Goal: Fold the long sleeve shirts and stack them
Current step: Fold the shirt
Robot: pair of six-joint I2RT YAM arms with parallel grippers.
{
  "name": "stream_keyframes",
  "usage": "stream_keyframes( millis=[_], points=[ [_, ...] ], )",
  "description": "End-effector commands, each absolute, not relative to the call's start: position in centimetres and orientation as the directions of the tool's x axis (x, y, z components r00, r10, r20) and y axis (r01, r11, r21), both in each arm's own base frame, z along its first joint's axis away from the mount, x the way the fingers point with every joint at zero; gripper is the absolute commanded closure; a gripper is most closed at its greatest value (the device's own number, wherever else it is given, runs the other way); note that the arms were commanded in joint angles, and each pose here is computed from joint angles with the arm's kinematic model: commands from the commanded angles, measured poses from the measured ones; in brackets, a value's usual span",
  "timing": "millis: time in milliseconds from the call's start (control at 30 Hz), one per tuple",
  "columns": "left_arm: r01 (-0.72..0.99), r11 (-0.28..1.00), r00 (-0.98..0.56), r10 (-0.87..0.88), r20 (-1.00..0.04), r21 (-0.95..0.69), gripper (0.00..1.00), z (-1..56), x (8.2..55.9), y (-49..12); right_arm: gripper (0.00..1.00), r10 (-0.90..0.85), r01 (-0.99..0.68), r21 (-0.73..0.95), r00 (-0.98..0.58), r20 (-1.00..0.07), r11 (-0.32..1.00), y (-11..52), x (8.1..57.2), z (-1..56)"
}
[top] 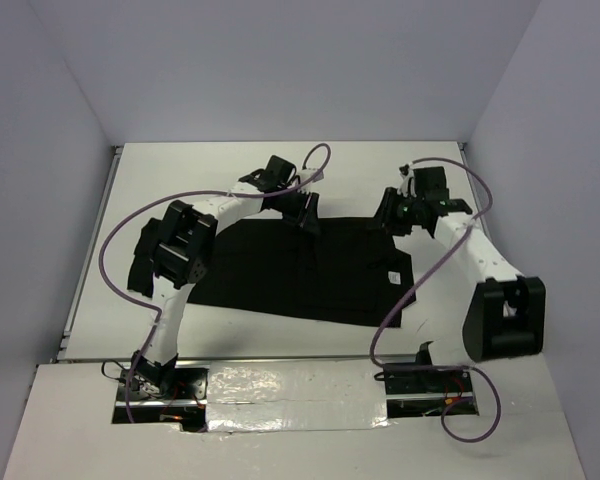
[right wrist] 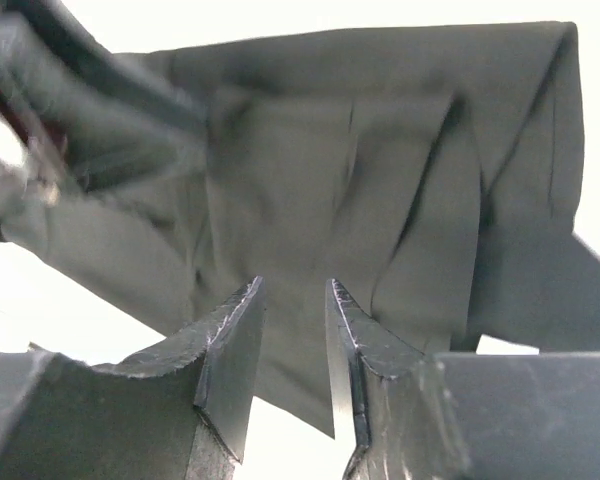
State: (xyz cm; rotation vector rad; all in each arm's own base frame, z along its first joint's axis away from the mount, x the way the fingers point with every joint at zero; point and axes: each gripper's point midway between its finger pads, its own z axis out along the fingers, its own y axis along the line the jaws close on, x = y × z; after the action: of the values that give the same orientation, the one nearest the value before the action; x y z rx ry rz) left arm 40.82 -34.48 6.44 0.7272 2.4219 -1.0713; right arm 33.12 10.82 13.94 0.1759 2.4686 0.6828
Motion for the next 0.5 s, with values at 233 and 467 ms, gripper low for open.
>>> stream_keyframes(
  millis=[233,467],
  points=[
    [0.599,0.538,-0.791,0.278,-0.545,-0.594,0.77,7.3,40.8,-35.5,0.54,0.315,0.069,0.556,-0.878,-0.362,0.829,10.7,38.4,7.5],
    [0.593,0.526,-0.797,0.279,-0.536,-0.610,1.00,7.0,40.6,-35.6,0.51,0.329,0.071,0.566,-0.869,-0.370,0.822,10.4,39.9,6.2]
  ],
)
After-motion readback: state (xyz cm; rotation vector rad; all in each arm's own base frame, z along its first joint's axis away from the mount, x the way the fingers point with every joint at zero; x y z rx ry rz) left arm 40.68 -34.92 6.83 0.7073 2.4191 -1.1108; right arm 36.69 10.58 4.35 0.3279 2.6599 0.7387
